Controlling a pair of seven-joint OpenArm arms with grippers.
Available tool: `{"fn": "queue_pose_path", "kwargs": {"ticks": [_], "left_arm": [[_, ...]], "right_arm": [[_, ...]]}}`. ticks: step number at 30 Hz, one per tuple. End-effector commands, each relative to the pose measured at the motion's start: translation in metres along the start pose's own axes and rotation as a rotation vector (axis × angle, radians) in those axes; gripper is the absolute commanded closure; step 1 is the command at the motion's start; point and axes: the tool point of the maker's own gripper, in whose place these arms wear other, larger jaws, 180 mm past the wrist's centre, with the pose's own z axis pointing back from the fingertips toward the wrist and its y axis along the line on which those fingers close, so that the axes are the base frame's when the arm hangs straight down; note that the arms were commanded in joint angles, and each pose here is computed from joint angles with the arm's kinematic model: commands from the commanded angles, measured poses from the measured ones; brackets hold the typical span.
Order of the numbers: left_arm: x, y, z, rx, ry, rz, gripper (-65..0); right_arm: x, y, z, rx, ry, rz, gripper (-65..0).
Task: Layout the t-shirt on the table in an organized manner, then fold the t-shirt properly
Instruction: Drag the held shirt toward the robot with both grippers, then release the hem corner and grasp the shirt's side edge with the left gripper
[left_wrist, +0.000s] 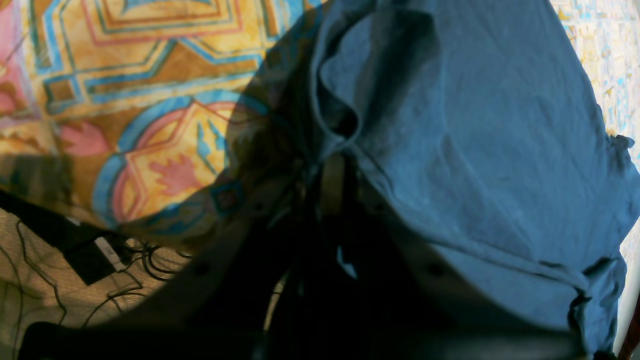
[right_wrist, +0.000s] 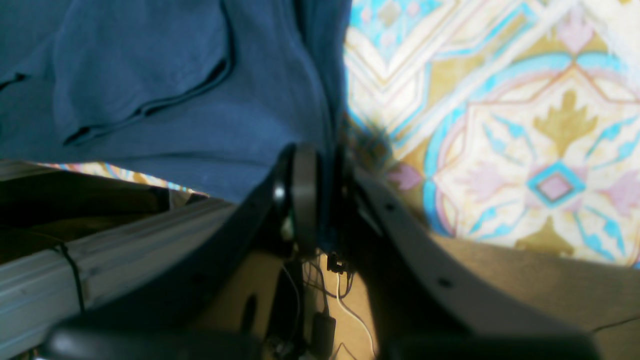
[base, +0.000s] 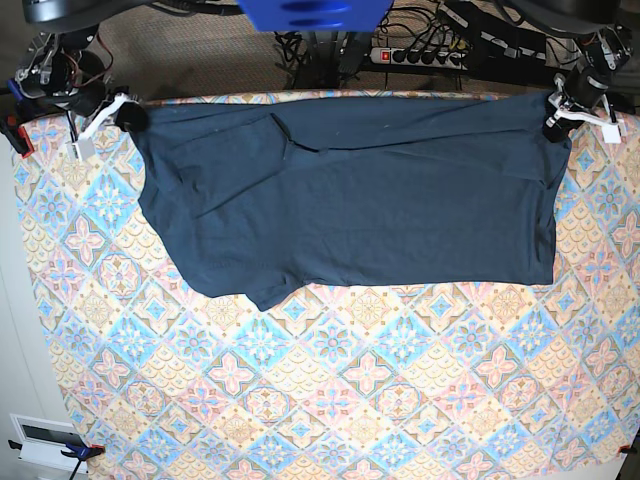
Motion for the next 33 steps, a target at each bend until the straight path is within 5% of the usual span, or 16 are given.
{"fn": "queue_pose_path", "kwargs": {"ticks": [1, 6, 12, 24, 33], "left_arm": [[0.011, 0.003, 0.008, 0.009, -0.028, -0.024, -1.2], [0.014, 0.01, 0.017, 0.028, -0.014, -0.046, -8.2], [0.033, 0.009, 0.036, 0.049, -0.065, -0.096, -15.7], [0.093, 0.013, 0.053, 0.072, -0.223, -0.058, -16.4], [0.155, -0.026, 0.023, 0.052, -0.283, -0.206, -16.6]], "right_arm": [[0.009, -0.003, 0.008, -0.012, -0.024, 0.024, -3.9], [0.009, -0.003, 0.009, -0.014, -0.026, 0.027, -13.5], [0.024, 0.005, 0.016, -0.024, -0.059, 0.082, -14.1], [0.042, -0.013, 0.035, -0.088, -0.148, 0.063, -14.1], [0.062, -0.012, 0.035, -0.085, -0.204, 0.072, -14.1]]}}
